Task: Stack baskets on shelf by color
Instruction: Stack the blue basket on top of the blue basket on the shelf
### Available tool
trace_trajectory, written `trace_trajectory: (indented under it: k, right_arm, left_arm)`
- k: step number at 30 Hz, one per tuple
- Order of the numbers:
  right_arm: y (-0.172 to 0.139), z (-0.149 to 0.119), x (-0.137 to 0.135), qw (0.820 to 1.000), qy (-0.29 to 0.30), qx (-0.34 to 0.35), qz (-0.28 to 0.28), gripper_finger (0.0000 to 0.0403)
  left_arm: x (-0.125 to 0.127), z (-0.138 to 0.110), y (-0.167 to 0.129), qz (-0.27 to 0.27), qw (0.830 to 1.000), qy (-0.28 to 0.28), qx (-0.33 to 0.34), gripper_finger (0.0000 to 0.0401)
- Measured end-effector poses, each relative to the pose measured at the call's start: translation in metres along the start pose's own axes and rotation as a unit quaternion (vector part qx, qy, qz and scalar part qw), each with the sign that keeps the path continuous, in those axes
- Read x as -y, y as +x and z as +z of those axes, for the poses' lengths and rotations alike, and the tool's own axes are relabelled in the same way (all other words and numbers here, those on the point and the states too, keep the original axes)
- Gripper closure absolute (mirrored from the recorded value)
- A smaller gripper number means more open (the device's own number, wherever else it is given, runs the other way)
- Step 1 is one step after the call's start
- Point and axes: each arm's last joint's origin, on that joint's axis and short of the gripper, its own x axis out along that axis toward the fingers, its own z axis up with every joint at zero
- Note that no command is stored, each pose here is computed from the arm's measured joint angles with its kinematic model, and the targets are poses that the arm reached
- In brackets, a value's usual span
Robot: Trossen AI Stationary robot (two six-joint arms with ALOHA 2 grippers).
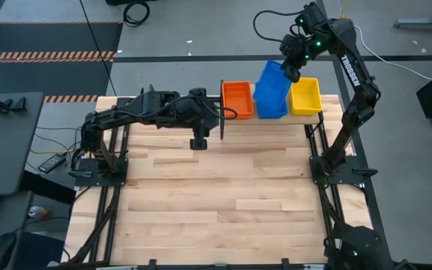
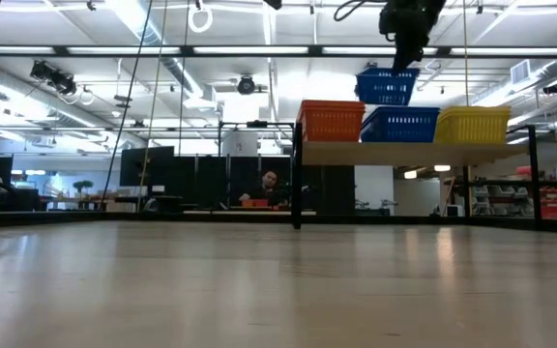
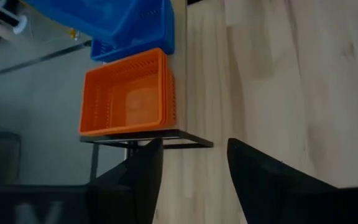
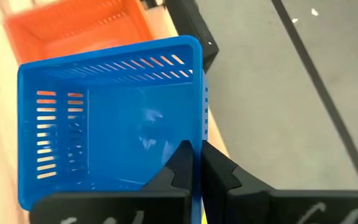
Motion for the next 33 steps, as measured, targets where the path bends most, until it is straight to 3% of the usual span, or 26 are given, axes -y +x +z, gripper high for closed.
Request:
trace_trajectory:
  k: [9,17,26,33]
  right_arm:
    - [0.001,-0.003,0.004,0.998,-0.056,-0.003,-0.003,0.0387]
    - [0.023,-0.01,0.008,0.998,-0.044,-0.044,0.022,0.0384]
    - [0.031,-0.011,0.01,0.997,-0.042,-0.055,0.012,0.028]
    - [0.032,-0.007,0.01,0.999,-0.038,-0.037,0.008,0.0238]
  left_arm:
    - [-0.012,-0.004,0.004,0.012,0.997,-0.082,-0.008,0.0219]
    - [-0.014,-0.005,0.006,0.014,0.995,-0.1,-0.009,0.0224]
    - [-0.014,-0.005,0.006,0.014,0.994,-0.112,-0.009,0.0224]
    - [-0.014,-0.005,0.006,0.014,0.993,-0.113,-0.008,0.0224]
